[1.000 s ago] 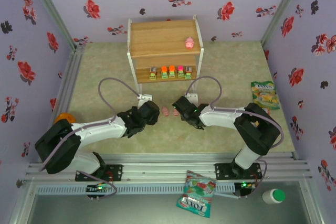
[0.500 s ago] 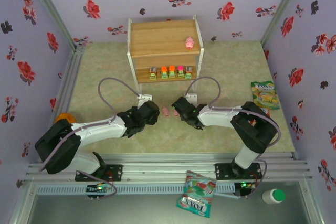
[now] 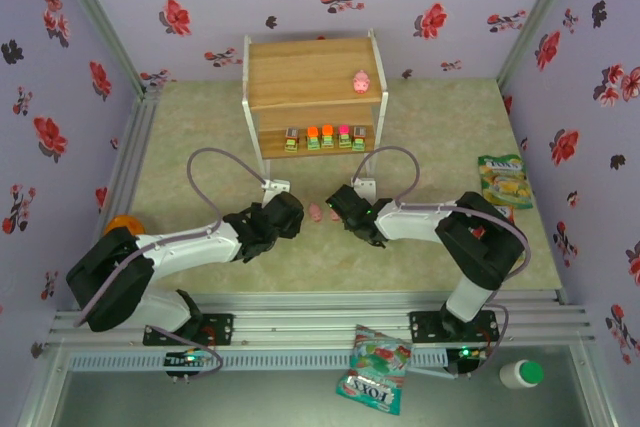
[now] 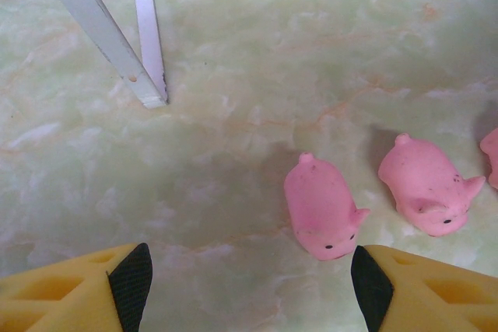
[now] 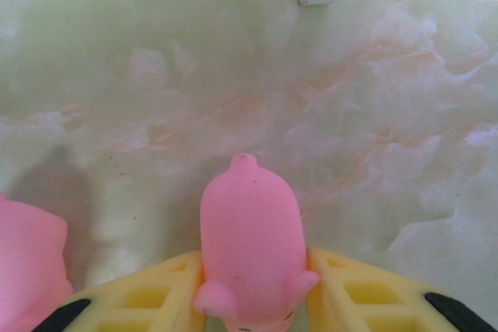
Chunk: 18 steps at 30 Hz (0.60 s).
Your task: Place and organize the plastic toys onto the shelf
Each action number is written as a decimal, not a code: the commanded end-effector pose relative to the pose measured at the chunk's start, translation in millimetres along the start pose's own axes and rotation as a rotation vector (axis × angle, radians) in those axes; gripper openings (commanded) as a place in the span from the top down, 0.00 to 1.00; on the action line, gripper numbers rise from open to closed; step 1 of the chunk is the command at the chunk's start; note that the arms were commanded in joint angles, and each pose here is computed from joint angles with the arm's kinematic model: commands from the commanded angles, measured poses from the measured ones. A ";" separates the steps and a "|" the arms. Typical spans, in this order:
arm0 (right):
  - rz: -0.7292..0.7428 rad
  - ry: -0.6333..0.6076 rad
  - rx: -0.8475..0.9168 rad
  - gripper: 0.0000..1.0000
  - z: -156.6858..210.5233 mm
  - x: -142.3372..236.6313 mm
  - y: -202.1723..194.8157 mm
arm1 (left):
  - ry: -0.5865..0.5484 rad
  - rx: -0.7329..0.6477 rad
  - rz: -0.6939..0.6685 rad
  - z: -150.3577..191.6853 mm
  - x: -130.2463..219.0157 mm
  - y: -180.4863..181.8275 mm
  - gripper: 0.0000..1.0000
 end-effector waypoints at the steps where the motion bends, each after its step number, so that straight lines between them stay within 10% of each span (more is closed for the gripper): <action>1: 0.021 -0.044 -0.021 0.65 -11.6 5.6 -0.3 | 0.003 -0.003 0.014 -2.0 0.3 -0.5 0.27; 18: 0.031 -0.087 0.005 0.70 -16.7 43.8 -11.0 | 0.015 -0.116 0.073 -11.3 -1.0 -18.7 0.27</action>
Point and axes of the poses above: each hand's point on the last joint's axis, 136 mm out from that joint toward the fingers, its own x axis back along the fingers, its own y axis along the line the jaws close on, z = x × y, the point moved 3 cm from there along x, back along the fingers, and after that the axes turned 12 degrees about x, right-handed, at the moved point
